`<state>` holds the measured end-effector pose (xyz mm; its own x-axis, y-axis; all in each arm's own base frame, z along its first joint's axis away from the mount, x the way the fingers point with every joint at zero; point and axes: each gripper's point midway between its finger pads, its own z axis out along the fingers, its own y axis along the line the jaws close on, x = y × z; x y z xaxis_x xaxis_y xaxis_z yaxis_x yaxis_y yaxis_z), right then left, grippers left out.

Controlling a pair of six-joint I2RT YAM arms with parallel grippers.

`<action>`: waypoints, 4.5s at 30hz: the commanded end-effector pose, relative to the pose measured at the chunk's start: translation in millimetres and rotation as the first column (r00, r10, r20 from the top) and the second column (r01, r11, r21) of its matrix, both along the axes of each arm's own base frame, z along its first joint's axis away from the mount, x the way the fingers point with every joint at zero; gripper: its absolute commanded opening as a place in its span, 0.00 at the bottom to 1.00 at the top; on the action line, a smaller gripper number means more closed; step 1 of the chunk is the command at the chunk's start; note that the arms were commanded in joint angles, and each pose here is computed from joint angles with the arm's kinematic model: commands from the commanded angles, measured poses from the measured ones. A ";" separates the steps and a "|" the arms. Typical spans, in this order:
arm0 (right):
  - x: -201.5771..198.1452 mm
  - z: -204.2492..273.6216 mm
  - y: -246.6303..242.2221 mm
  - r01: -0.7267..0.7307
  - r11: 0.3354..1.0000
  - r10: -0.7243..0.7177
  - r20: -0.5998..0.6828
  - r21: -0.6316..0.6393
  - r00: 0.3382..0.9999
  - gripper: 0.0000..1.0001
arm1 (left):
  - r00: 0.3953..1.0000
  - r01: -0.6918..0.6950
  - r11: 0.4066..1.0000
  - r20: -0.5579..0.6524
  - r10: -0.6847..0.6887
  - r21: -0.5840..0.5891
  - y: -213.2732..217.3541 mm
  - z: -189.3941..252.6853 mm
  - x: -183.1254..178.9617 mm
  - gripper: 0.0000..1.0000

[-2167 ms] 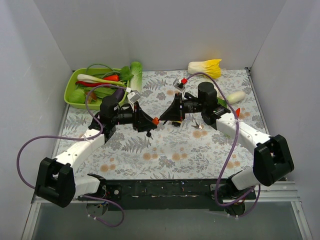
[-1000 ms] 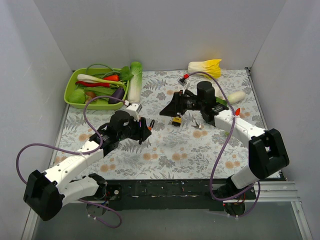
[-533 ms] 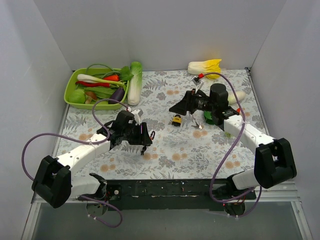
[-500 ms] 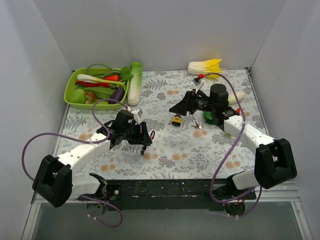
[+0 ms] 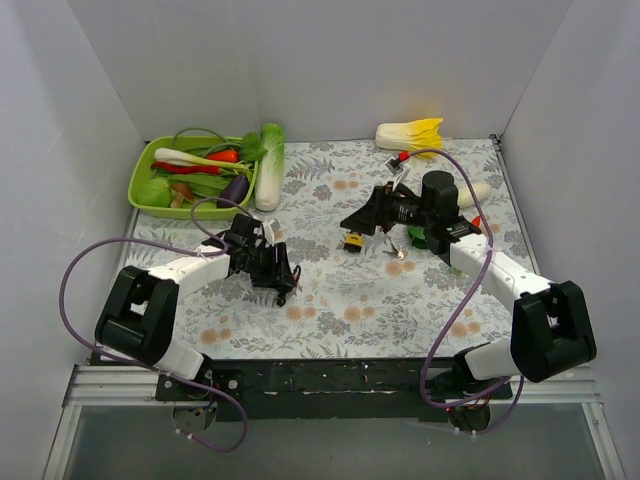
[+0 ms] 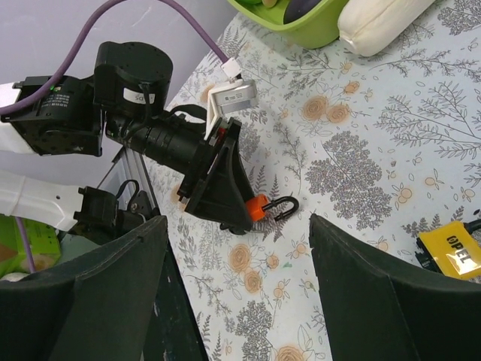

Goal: Unlock with the key

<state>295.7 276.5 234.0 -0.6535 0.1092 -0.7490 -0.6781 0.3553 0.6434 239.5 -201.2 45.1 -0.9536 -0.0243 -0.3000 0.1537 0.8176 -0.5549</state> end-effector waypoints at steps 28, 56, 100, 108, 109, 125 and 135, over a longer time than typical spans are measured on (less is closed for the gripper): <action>11.1 -9.9 -20.0 0.110 0.990 -0.104 0.068 -0.086 0.992 0.83 | 0.965 -0.257 0.890 0.143 0.218 0.377 51.0 -20.9 94.5 0.00; 22.7 -56.4 -73.1 0.336 0.871 -0.293 0.170 -0.359 0.941 0.83 | 0.933 -0.358 0.802 0.221 0.285 0.477 53.7 -11.8 133.7 0.59; 63.9 -197.6 -24.9 0.344 0.566 -0.504 0.015 -0.749 0.864 0.77 | 0.865 -0.064 0.995 0.493 0.095 -0.079 -18.4 139.7 148.1 0.98; 74.4 -207.2 -21.5 0.390 0.516 -0.540 0.063 -0.762 0.839 0.76 | 0.860 -0.061 0.994 0.501 0.097 -0.087 -18.1 143.9 146.8 0.98; 74.1 -208.8 -19.4 0.386 0.520 -0.535 0.062 -0.762 0.842 0.76 | 0.860 -0.061 0.994 0.501 0.096 -0.086 -18.4 144.2 146.4 0.98; 69.2 -206.3 -15.2 0.447 0.532 -0.527 0.132 -0.719 0.839 0.31 | 0.882 -0.061 0.992 0.459 0.105 -0.111 -23.6 135.4 144.8 0.98; 58.9 -123.9 14.7 0.446 0.774 -0.355 0.274 -0.450 0.894 0.09 | 0.949 -0.058 0.968 0.288 0.130 -0.246 -47.3 119.2 135.0 0.98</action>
<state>340.6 258.8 35.8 -0.6964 -0.1394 -0.7040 -0.3286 0.9340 0.1401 381.9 -233.3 163.2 -0.7575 -0.1711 -0.6301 0.2985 0.7676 -0.5672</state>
